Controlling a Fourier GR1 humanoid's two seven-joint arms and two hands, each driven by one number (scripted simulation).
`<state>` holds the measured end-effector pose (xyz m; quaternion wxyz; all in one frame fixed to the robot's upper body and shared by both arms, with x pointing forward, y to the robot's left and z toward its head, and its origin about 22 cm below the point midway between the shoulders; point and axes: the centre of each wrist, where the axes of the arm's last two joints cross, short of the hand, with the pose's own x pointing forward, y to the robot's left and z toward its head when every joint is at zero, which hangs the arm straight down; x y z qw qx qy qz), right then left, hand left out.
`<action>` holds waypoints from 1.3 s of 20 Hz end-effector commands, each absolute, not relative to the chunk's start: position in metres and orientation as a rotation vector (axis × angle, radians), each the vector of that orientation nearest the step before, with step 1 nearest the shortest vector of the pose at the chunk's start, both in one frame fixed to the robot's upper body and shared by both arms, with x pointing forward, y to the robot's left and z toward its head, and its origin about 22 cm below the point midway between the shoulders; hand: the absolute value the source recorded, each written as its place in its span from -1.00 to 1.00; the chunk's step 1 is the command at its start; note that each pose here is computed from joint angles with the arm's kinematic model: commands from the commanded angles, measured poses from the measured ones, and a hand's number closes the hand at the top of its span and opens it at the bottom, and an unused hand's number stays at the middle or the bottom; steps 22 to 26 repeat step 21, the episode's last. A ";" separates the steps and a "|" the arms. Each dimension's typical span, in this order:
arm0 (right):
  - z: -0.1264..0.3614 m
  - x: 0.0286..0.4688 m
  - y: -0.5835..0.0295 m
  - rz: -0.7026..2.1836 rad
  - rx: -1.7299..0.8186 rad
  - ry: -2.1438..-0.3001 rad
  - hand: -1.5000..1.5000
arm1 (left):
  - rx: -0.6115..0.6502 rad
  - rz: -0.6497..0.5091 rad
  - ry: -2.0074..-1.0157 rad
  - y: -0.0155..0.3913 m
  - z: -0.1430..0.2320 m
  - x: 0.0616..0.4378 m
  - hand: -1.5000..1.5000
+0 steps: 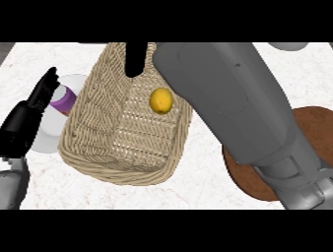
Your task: Pick the lemon from the cutting board and place it in the basket
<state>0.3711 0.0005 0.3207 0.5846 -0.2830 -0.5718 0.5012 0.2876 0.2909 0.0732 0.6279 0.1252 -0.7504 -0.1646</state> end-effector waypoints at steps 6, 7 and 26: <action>0.348 0.368 -0.009 0.844 -0.467 -1.513 -1.00 | 0.285 -0.400 -1.725 0.293 0.067 0.290 0.00; 0.335 0.374 -0.016 0.734 -0.457 -1.524 -1.00 | 0.299 -0.382 -1.721 0.291 0.077 0.289 0.00; 0.336 0.384 -0.172 0.064 -0.568 -1.600 -1.00 | 0.309 -0.363 -1.716 0.307 0.065 0.276 0.00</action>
